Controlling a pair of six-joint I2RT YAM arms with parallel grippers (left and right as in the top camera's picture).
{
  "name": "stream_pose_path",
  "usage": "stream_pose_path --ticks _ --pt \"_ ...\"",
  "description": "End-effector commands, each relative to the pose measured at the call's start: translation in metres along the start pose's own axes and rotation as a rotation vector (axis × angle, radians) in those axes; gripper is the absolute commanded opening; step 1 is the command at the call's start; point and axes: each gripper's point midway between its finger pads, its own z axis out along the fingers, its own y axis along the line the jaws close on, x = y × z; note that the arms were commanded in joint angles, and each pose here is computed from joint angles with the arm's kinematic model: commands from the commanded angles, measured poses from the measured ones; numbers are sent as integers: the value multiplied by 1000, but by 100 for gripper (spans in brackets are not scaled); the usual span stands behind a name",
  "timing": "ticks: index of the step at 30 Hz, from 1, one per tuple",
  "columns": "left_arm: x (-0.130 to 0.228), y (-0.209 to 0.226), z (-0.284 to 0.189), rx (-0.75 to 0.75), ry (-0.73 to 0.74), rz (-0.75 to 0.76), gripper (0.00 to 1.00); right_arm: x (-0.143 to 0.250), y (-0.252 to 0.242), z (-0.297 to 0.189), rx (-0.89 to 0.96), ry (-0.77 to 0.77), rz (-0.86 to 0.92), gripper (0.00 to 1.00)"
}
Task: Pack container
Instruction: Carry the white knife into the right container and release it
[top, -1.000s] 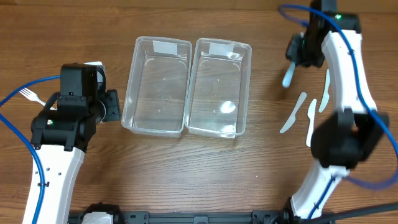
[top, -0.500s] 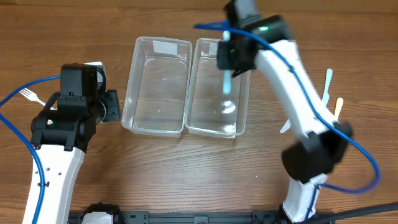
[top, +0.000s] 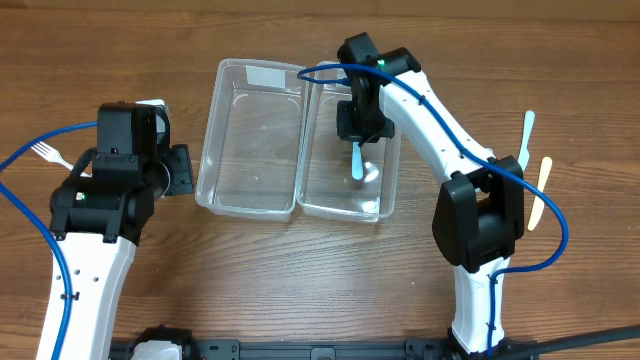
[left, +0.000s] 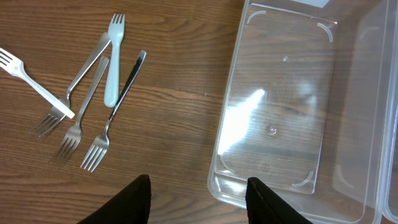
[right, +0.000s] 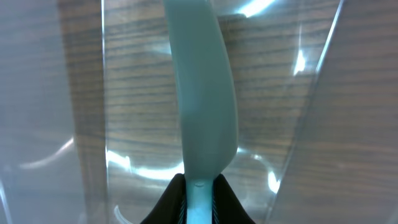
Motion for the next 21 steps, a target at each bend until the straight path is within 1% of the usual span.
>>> stream_pose_path --ticks 1,2,3,5,7,8,10,11,13,15,17,21 --pt "-9 -2 -6 13 -27 4 50 -28 16 -65 -66 -158 -61 33" --pt "-9 -2 -6 13 -27 4 50 -34 17 -87 -72 -200 -61 56" --pt "-9 -2 -6 12 -27 4 50 -37 16 -105 -75 -236 -60 65" --pt "-9 -2 -6 12 -27 4 50 -44 11 -148 -75 -320 -49 73" --pt "-9 -2 -6 12 -27 4 50 -48 2 -182 -81 -388 -31 78" --pt "-8 -2 -6 12 -26 4 50 -47 -9 -206 -86 -427 -10 79" --pt "-8 -2 -6 12 -23 5 50 -45 -27 -225 -74 -454 30 79" --pt "-8 -2 -6 12 -23 4 50 -45 -41 -233 -54 -469 73 79" --pt "-8 -2 -6 12 -23 4 50 -45 -77 -245 3 -497 221 80" --pt "-8 -2 -6 12 -23 4 50 -43 -120 -248 42 -496 398 82" --pt "-8 -2 -6 12 -23 4 50 -38 -167 -240 41 -438 535 86" --pt "-8 -2 -6 12 -24 4 50 -32 -211 -215 31 -339 596 88"
